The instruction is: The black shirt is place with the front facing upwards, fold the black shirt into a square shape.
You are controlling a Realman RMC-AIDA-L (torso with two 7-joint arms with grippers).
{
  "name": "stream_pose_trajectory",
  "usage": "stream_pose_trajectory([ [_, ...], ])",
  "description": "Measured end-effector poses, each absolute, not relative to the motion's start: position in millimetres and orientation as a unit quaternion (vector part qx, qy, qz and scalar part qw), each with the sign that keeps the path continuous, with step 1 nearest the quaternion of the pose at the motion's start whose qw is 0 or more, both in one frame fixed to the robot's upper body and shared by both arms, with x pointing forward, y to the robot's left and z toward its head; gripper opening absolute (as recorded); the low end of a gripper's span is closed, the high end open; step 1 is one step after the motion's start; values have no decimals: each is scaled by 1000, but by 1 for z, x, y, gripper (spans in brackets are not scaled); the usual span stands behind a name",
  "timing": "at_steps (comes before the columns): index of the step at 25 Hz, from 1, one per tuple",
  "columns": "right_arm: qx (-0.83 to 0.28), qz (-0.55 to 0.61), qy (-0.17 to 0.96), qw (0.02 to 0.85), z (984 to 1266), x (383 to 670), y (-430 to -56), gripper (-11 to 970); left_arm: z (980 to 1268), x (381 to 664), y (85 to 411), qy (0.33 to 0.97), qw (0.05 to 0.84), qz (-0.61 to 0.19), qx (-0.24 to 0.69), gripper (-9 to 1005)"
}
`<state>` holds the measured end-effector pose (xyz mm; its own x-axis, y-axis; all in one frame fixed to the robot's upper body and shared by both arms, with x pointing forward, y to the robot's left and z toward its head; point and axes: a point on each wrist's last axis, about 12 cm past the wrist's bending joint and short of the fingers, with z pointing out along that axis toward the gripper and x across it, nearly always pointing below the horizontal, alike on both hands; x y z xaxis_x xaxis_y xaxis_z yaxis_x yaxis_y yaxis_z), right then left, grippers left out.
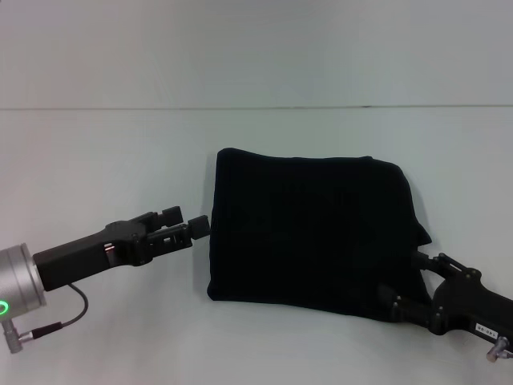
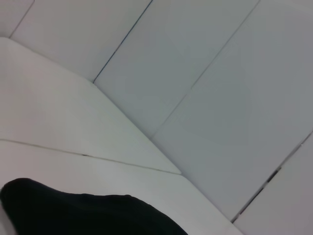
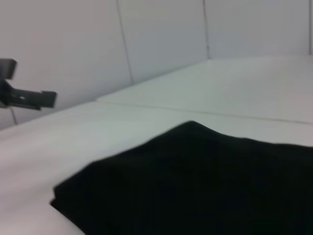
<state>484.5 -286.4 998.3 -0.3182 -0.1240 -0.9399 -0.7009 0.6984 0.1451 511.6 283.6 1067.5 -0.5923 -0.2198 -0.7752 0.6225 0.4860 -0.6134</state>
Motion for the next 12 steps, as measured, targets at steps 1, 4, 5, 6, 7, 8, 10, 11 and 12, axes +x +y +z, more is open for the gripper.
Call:
stream_pose_trajectory([
  [1, -269, 276, 765, 516, 998, 485, -287, 942, 1067, 512, 284, 748, 431, -487, 133, 910],
  [4, -267, 270, 769, 515, 997, 486, -288, 942, 1066, 511, 285, 750, 432, -484, 130, 907],
  [5, -266, 268, 770, 514, 996, 486, -288, 942, 1066, 511, 285, 750, 432, -483, 129, 906],
  [6, -265, 267, 771, 514, 996, 487, -288, 942, 1066, 511, 286, 751, 433, -483, 128, 905],
  [7, -265, 266, 771, 514, 996, 487, -288, 942, 1066, 511, 286, 751, 433, -483, 126, 904],
  [8, -263, 267, 770, 516, 997, 488, -289, 942, 1066, 511, 287, 751, 432, -483, 124, 903],
  [10, -259, 274, 762, 527, 1001, 487, -290, 942, 1066, 511, 289, 755, 426, -485, 115, 901],
  [11, -257, 280, 755, 535, 1004, 486, -291, 941, 1066, 512, 290, 759, 418, -487, 109, 900],
  [12, -255, 285, 747, 544, 1007, 485, -293, 941, 1067, 514, 292, 765, 406, -489, 101, 899],
])
